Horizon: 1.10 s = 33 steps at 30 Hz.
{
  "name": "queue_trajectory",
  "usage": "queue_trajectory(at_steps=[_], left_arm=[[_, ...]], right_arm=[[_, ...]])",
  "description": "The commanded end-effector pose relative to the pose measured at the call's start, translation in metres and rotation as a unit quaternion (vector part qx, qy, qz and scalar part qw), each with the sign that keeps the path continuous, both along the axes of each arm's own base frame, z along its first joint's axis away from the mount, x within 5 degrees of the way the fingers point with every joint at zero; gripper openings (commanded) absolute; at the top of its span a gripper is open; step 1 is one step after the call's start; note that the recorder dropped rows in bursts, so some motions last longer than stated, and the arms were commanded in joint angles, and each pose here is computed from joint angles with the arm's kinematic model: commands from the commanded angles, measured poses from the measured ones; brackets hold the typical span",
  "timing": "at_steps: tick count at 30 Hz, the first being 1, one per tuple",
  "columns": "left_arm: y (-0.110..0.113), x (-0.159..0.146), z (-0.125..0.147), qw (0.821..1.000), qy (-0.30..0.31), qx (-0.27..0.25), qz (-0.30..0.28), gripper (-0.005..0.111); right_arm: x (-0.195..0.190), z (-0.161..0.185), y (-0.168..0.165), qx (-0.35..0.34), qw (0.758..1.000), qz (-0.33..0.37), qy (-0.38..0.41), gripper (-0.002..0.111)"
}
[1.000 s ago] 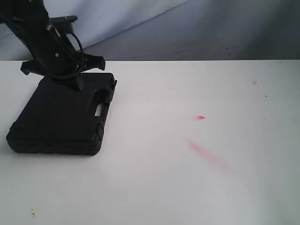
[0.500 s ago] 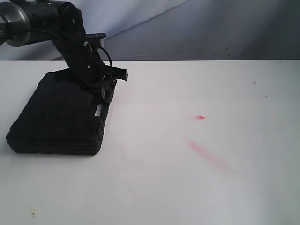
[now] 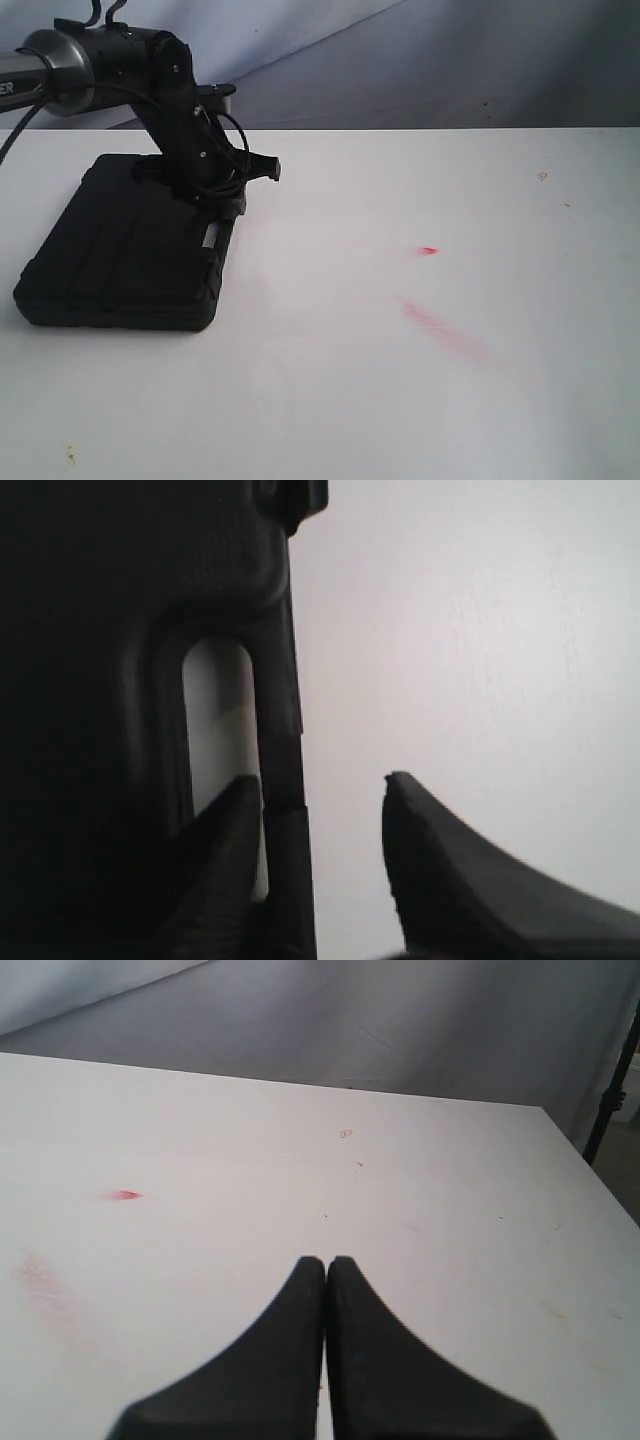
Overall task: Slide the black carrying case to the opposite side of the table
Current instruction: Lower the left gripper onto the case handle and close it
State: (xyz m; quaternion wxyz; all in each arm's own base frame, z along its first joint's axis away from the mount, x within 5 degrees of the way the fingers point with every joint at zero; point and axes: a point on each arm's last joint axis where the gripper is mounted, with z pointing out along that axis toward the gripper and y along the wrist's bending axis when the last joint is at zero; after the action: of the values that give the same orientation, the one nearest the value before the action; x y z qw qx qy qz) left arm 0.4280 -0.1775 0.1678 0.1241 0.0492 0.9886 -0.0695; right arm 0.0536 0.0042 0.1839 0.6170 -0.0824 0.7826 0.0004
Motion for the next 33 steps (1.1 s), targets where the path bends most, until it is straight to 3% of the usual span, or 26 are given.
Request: queue_trajectory(at_steps=[1, 8, 20, 29, 33], left_arm=[[-0.004, 0.007, 0.000, 1.000, 0.001, 0.003, 0.008, 0.046], [-0.001, 0.017, -0.014, 0.998, 0.032, 0.053, 0.021, 0.044], [-0.002, 0.018, -0.037, 0.996, 0.056, 0.056, 0.047, 0.043], [-0.003, 0.018, -0.039, 0.995, 0.059, 0.046, 0.070, 0.030], [-0.005, 0.018, -0.038, 0.995, 0.059, 0.033, 0.074, 0.017]], right_arm=[[0.000, 0.000, 0.000, 0.002, 1.000, 0.001, 0.000, 0.000], [0.000, 0.000, 0.000, 0.002, 1.000, 0.001, 0.000, 0.000], [0.000, 0.000, 0.000, 0.002, 1.000, 0.001, 0.000, 0.000], [0.000, 0.000, 0.000, 0.002, 1.000, 0.001, 0.000, 0.000], [0.000, 0.000, 0.000, 0.002, 1.000, 0.001, 0.000, 0.000]])
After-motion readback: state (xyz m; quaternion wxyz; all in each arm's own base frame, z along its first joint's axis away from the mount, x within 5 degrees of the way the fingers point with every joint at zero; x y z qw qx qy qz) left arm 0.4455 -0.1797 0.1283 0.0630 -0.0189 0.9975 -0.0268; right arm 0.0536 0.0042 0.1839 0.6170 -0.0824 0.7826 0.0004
